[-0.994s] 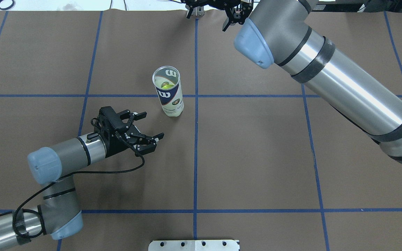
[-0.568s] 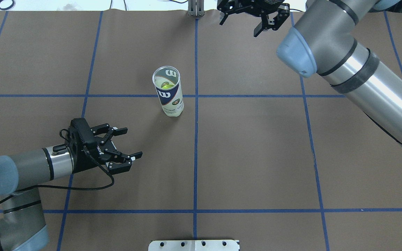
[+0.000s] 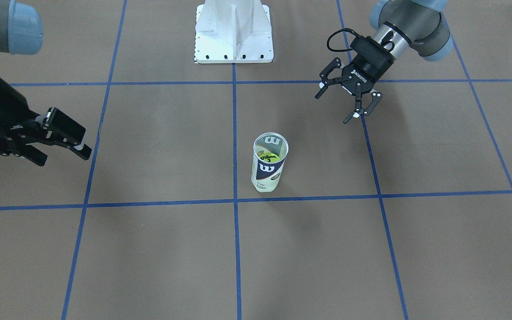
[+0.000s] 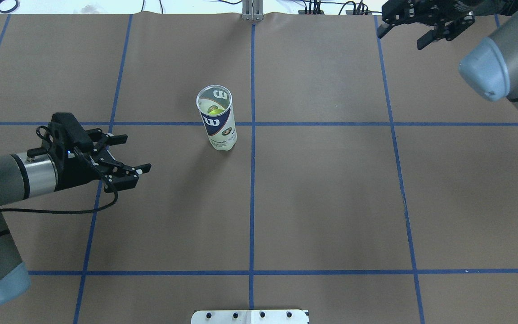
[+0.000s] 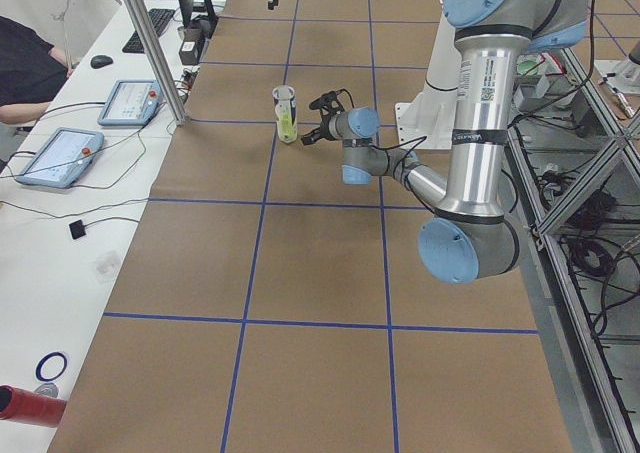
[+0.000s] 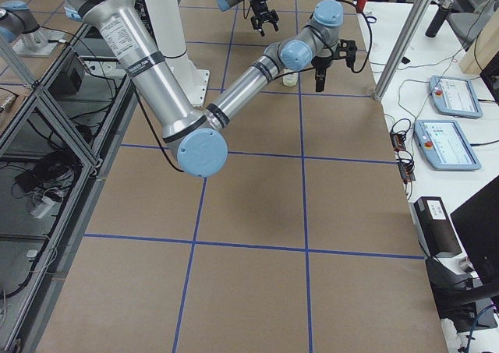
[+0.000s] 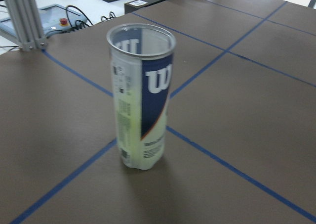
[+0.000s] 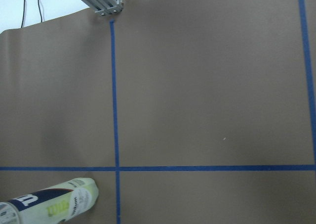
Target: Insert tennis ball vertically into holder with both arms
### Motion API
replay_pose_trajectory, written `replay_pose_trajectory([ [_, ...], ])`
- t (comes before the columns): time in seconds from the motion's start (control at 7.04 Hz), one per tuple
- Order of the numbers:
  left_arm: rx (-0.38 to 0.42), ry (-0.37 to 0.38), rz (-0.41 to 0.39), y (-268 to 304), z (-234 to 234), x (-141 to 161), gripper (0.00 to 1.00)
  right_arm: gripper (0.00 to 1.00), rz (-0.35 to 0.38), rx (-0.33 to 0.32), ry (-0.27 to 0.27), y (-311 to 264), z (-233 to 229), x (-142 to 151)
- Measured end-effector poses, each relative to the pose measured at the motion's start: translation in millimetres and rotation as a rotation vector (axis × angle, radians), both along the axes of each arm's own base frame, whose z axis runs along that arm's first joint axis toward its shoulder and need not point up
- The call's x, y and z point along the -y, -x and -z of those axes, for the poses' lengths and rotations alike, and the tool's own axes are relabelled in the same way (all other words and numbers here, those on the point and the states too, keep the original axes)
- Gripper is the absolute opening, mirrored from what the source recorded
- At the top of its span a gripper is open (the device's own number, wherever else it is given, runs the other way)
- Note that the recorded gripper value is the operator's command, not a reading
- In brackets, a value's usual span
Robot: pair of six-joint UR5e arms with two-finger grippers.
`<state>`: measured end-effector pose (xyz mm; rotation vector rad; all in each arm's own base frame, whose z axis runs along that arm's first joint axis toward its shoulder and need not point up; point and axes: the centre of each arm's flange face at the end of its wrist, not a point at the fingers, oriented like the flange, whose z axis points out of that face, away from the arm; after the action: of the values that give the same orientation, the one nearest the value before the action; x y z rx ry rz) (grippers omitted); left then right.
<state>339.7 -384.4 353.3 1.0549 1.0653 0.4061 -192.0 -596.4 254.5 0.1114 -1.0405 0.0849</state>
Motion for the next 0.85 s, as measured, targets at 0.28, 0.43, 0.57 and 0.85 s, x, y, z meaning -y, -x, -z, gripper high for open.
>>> replay_pose_trajectory([
  [0.28,0.118,0.171,0.045,52.6,-30.0,45.9,1.0,0.99,0.058,-0.083,-0.047,-37.5,-85.8,1.3],
  [0.43,0.175,0.264,0.046,78.8,-44.3,64.7,1.0,0.99,0.092,-0.121,-0.066,-54.8,-127.0,3.7],
  [0.57,0.243,0.373,0.057,106.0,-58.3,85.5,1.0,0.99,0.129,-0.155,-0.079,-73.2,-169.4,6.0],
  [0.85,0.297,0.529,0.106,160.6,-84.5,120.1,1.0,0.99,0.195,-0.205,-0.109,-117.9,-248.1,1.3],
])
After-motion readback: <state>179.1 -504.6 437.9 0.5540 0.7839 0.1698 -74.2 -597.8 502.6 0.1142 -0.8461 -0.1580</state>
